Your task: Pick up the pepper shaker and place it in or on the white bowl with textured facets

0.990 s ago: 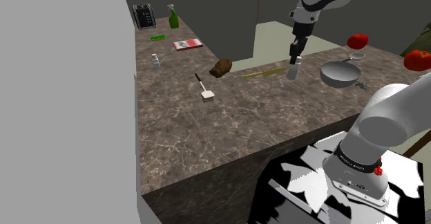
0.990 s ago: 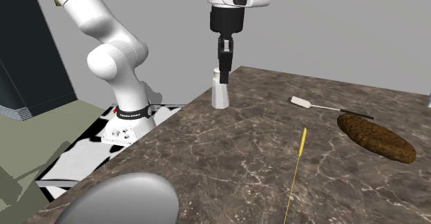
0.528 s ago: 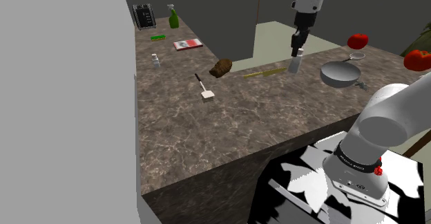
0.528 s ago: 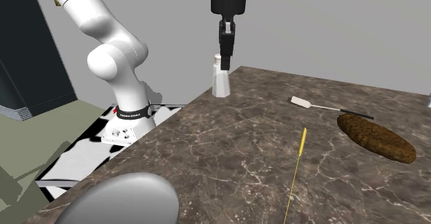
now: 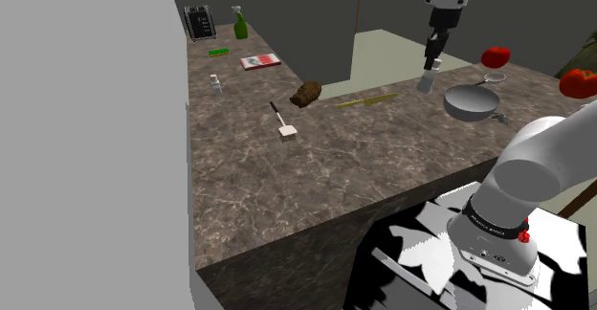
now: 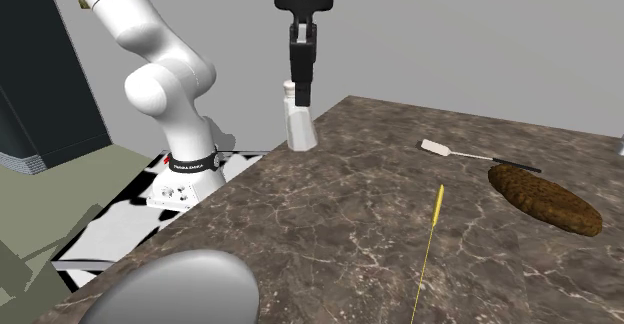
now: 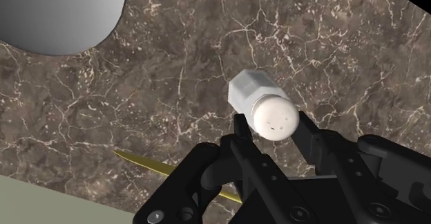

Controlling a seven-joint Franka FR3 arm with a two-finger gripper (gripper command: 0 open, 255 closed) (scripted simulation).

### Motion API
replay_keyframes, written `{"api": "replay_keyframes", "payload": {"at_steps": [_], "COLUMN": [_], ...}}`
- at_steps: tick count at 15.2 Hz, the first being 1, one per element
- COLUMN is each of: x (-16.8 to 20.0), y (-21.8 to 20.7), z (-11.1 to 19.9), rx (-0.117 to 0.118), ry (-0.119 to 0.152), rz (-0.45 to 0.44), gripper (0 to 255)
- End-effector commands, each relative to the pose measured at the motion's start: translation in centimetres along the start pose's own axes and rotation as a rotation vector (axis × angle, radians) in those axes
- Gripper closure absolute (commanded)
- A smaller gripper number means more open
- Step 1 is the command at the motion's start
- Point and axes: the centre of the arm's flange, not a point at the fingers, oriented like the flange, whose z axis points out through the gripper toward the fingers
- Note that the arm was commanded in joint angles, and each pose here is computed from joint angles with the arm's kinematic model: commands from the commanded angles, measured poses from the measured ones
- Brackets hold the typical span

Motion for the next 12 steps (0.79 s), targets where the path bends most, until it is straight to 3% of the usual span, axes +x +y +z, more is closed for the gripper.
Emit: {"api": "replay_keyframes", "payload": {"at_steps": [1,12], "x": [-1.4,-8.2], "y": [2.4,15.0], "z": [-0.7,-3.0], "rx": [0.000,0.000], "ry": [0.000,0.000], "rz": [-0.001,-0.001], "gripper": [255,255]}}
